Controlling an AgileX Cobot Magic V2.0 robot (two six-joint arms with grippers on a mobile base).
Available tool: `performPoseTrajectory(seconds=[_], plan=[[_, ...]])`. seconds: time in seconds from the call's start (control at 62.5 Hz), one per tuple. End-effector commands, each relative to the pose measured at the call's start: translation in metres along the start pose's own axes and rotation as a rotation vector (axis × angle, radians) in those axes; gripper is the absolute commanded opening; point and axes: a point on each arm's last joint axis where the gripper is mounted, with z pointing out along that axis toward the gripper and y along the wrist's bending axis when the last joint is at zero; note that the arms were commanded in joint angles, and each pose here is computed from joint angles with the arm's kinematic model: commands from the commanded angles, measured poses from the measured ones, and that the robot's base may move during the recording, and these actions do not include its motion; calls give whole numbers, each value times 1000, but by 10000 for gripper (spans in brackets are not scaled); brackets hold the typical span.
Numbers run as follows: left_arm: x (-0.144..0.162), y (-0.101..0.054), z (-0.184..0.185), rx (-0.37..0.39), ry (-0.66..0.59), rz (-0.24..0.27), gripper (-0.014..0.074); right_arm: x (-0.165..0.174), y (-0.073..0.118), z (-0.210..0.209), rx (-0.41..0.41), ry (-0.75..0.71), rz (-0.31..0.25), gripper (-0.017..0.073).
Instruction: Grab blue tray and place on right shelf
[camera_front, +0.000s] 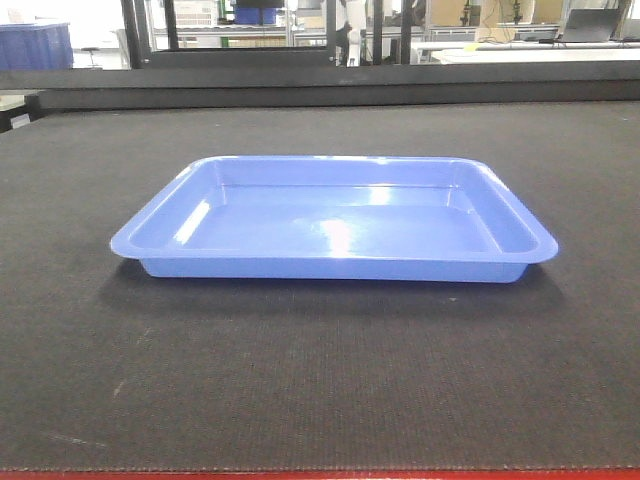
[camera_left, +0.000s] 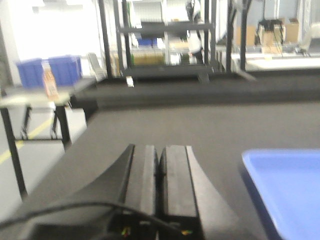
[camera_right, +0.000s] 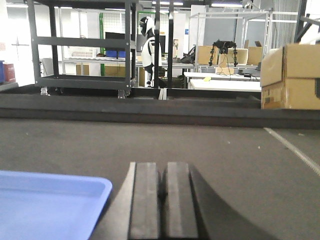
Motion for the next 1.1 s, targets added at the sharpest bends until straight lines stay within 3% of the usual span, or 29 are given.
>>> performPoseTrajectory(seconds=[0.0, 0.112, 0.176, 0.32, 0.432, 0.496, 0.608, 0.768, 0.896, 1.088], plan=[[-38, 4, 4, 3, -12, 12, -27, -42, 2, 8, -2, -28, -6, 57], [-68, 7, 21, 6, 124, 9, 9, -64, 2, 28, -2, 12, -5, 75], [-77, 7, 36, 12, 202, 6, 74, -70, 2, 43, -1, 52, -5, 146], [-85, 5, 70, 26, 309, -14, 267, -64, 4, 75, -19, 150, 0, 440], [-87, -2, 94, 68, 362, -104, 435, -53, 7, 95, -51, 222, 3, 640], [-87, -8, 106, 111, 392, -127, 486, -49, 12, 104, -85, 252, 7, 620], [-91, -26, 124, 237, 439, -69, 496, -46, 24, 119, -163, 298, 20, 611], [-100, -57, 156, 371, 499, -68, 496, -55, 57, 149, -323, 401, 17, 611], [-96, -77, 190, 410, 622, -50, 496, -56, 89, 181, -418, 534, 6, 611], [-75, -98, 237, 419, 914, 8, 495, -48, 110, 227, -415, 753, 43, 611]])
